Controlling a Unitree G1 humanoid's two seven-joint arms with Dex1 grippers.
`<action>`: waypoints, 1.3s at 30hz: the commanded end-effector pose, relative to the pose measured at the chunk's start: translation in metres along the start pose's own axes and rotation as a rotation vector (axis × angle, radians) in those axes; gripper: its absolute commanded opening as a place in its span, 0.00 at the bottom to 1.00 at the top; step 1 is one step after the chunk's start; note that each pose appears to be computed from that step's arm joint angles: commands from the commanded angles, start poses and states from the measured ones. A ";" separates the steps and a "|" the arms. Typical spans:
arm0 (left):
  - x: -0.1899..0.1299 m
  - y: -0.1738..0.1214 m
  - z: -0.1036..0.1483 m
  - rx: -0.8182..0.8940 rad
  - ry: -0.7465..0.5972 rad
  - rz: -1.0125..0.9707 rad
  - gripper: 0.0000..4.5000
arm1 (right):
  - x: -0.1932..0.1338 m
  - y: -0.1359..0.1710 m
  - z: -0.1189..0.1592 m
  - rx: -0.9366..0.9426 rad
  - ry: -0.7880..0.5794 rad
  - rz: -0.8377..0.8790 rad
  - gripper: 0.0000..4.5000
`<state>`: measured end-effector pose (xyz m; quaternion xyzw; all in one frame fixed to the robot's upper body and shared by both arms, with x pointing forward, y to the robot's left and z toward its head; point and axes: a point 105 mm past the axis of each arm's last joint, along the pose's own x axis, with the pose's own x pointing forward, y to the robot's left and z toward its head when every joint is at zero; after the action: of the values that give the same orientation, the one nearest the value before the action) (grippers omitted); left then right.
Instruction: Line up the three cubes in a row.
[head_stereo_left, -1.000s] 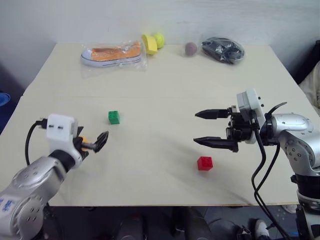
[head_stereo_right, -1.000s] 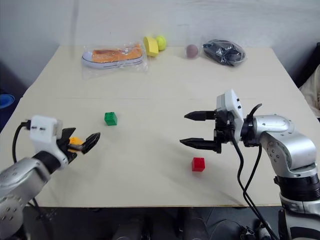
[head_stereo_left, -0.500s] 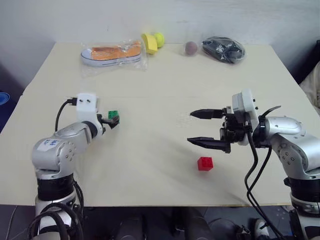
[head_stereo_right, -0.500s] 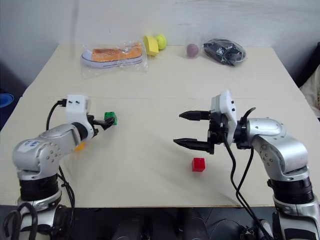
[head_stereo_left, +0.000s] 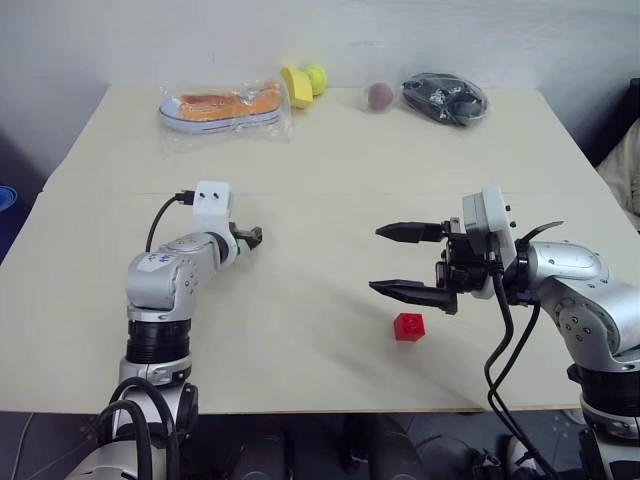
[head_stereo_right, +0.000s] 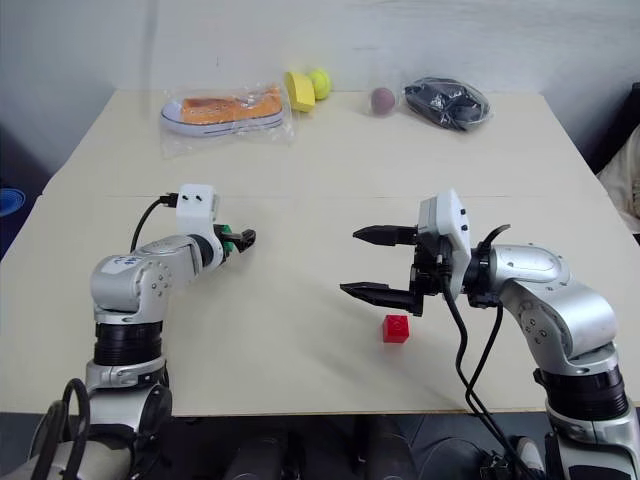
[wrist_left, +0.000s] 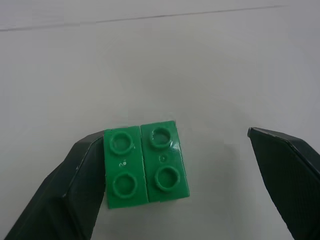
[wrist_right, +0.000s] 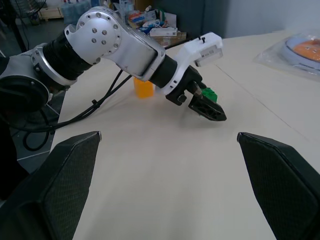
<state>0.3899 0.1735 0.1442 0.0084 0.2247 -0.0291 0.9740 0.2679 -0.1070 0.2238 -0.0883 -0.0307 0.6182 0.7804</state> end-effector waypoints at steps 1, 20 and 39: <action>-0.003 0.007 0.014 -0.015 -0.046 0.049 0.80 | -0.002 0.002 0.011 -0.045 -0.021 -0.007 1.00; -0.098 -0.049 -0.015 0.577 -0.106 -0.958 0.34 | -0.043 0.010 -0.022 -0.097 0.249 0.097 1.00; -0.073 -0.109 -0.053 0.916 -0.007 -1.313 0.34 | -0.083 0.029 -0.049 -0.045 0.393 -0.006 1.00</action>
<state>0.2941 0.0724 0.1202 0.2664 0.1633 -0.6830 0.6602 0.2294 -0.1859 0.1659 -0.2011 0.1253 0.5930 0.7695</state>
